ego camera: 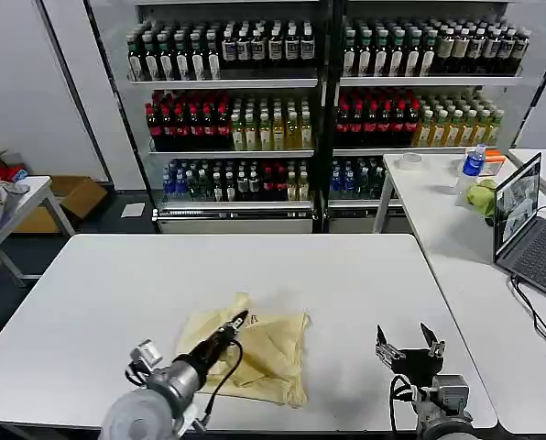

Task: Fold and organize the clothes.

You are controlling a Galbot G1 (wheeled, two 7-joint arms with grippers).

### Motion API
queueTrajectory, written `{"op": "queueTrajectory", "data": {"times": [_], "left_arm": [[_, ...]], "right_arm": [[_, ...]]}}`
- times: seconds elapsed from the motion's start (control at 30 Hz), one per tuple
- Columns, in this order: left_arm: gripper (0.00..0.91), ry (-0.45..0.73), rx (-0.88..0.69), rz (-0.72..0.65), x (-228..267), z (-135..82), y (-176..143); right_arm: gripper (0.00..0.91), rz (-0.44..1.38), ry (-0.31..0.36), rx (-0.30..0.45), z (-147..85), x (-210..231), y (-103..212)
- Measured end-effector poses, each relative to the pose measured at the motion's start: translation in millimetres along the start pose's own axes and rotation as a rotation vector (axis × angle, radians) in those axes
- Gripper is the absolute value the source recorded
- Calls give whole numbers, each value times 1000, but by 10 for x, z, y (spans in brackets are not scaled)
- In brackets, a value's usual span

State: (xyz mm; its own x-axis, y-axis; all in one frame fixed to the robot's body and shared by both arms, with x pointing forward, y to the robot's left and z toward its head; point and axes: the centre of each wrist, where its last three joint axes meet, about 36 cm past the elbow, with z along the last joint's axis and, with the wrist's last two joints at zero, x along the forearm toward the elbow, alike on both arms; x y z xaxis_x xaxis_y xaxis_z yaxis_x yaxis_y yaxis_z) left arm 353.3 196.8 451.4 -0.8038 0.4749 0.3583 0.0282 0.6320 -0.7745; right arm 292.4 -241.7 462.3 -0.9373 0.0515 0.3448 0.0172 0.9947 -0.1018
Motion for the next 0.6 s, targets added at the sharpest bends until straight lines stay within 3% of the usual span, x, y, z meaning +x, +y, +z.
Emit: {"op": "queueTrajectory", "data": {"times": [0.03,0.07,0.1,0.6], "left_arm": [[111,8,2,3,-24,31,-12],[343,14,3,7,-47,58,-26],[907,18,1,11,-66,76,-40],[907,63,-14,96,-87,274,-239]], "right_arm": [[907,0,-1,0,-5,-4,-3],[907,0,-1,1,-9,-8,-7],[907,-1,-2,2,-12,-14,-10],[907,-3,-12,5,-55,-46,-29]]}}
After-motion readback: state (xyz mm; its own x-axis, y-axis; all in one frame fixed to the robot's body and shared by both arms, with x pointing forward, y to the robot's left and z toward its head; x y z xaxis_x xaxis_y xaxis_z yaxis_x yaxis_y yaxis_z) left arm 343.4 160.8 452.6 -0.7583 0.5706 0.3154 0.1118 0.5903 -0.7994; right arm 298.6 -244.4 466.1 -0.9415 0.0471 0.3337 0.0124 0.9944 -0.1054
